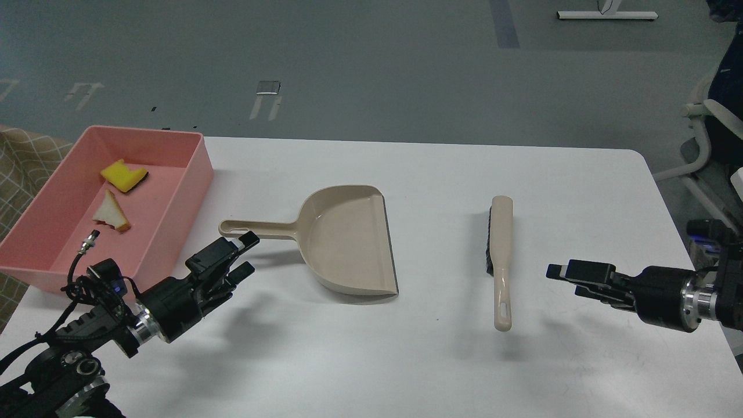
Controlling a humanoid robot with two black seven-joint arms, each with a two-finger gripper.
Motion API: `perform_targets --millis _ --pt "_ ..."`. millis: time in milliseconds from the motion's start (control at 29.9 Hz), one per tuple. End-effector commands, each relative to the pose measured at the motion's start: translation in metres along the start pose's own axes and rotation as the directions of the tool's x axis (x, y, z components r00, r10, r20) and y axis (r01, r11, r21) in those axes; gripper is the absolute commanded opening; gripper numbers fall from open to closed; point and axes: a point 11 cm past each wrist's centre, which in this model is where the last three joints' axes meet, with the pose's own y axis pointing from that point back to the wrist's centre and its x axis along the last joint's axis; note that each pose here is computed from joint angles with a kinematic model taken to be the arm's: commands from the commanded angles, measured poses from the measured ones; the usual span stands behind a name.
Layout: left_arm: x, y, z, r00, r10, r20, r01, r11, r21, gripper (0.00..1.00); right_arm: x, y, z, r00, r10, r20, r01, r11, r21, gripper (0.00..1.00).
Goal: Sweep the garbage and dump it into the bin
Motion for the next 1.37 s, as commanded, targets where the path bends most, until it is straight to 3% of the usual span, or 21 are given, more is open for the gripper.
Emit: perform_targets --millis 0,201,268,435,602,702,836,1003,1338 --pt "0.019 0.015 0.017 1.000 0.008 -0.024 -0.009 0.999 -0.041 0.97 0.026 0.018 -0.010 0.998 0.052 -0.024 -0.052 0.998 0.023 0.97" --pt "0.091 0.039 0.076 0.975 0.205 -0.091 -0.221 0.947 -0.235 0.97 0.093 0.048 -0.044 0.968 0.248 -0.047 -0.239 0.961 0.141 0.97" --pt "0.109 0.043 0.094 0.962 0.252 -0.108 -0.273 0.921 -0.276 0.97 0.119 0.054 -0.052 0.941 0.339 -0.005 -0.332 0.923 0.193 0.99" --pt "0.152 0.021 0.141 0.951 0.300 -0.074 -0.307 0.890 -0.336 0.97 0.182 0.057 -0.056 0.852 0.502 0.151 -0.524 0.814 0.252 0.99" --pt "0.198 0.000 0.162 0.924 0.367 -0.105 -0.379 0.843 -0.383 0.97 0.226 0.039 -0.080 0.790 0.545 0.282 -0.612 0.726 0.313 0.99" --pt "0.212 -0.048 0.165 0.920 0.349 -0.178 -0.392 0.832 -0.392 0.97 0.240 0.020 -0.092 0.765 0.532 0.364 -0.643 0.671 0.370 0.99" --pt "0.219 -0.091 0.157 0.909 0.338 -0.244 -0.409 0.838 -0.361 0.97 0.240 -0.009 -0.101 0.753 0.491 0.438 -0.653 0.641 0.404 0.99" --pt "0.192 -0.143 0.153 0.931 0.263 -0.252 -0.346 0.856 -0.384 0.97 0.236 -0.040 -0.118 0.663 0.321 0.676 -0.718 0.530 0.452 0.99" --pt "0.142 -0.188 0.141 0.904 0.142 -0.403 -0.319 0.851 -0.416 0.97 0.207 -0.093 -0.143 0.629 0.147 0.763 -0.703 0.526 0.479 0.99"
